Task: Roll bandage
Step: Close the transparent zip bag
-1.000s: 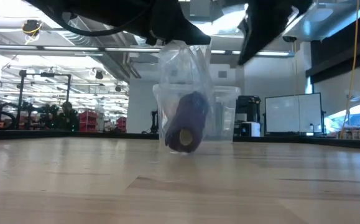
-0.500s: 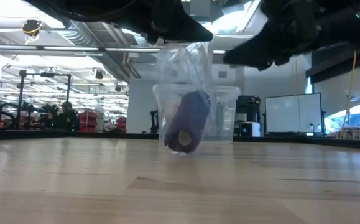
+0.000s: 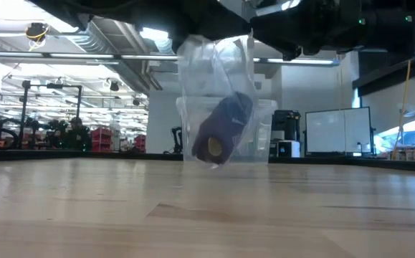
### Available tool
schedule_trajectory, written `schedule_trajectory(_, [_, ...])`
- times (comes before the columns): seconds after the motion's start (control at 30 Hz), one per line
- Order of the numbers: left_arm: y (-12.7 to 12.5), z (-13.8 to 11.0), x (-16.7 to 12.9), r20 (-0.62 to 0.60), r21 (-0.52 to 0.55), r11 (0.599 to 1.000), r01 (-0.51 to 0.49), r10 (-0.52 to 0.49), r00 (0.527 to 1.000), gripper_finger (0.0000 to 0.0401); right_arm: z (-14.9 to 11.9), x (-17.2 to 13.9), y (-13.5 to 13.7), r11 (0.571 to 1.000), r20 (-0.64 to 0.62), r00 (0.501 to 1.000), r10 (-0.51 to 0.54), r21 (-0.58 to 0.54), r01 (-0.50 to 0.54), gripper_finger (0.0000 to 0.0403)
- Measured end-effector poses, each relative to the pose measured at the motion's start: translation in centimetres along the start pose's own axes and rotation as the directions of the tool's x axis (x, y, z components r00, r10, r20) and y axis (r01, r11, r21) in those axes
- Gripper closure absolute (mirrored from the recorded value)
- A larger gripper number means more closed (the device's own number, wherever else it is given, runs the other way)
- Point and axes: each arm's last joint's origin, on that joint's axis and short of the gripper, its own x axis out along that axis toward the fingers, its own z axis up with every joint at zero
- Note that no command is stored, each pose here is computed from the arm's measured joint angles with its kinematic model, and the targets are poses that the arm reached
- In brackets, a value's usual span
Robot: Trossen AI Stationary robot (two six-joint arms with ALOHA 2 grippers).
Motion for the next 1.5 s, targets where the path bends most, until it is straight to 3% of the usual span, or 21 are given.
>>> schedule_trajectory(0.17, [0.1, 0.2, 0.0, 0.015, -0.029, 1.0, -0.001, 0.001, 1.0, 0.0401, 0.0, 0.1, 0.1, 1.0, -0.003, 1.0, 0.016, -0.014, -0.016, 0.0281])
schedule_trajectory(0.6, [0.1, 0.4, 0.0, 0.034, -0.042, 0.999, 0.01, -0.008, 0.999, 0.0401, -0.2, 0.1, 0.1, 0.998, -0.021, 1.0, 0.017, -0.052, -0.018, 0.0398])
schedule_trajectory(1.17, [0.3, 0.7, 0.1, 0.056, -0.047, 0.999, 0.016, -0.014, 0.998, 0.0401, -4.3, 1.6, 0.9, 0.999, -0.206, 0.978, -0.015, -0.036, 0.007, 0.0387])
schedule_trajectory(1.37, [0.0, 0.5, 0.0, 0.035, -0.031, 0.999, 0.025, -0.024, 0.999, 0.0401, -2.3, 0.7, 0.4, 0.995, -0.248, 0.964, -0.093, -0.067, 0.078, 0.0385])
schedule_trajectory(1.5, [0.0, 0.5, 0.0, 0.034, -0.025, 0.999, 0.026, -0.025, 0.999, 0.0401, -0.5, -0.1, -0.1, 0.995, -0.222, 0.97, -0.099, -0.049, 0.091, 0.0357])
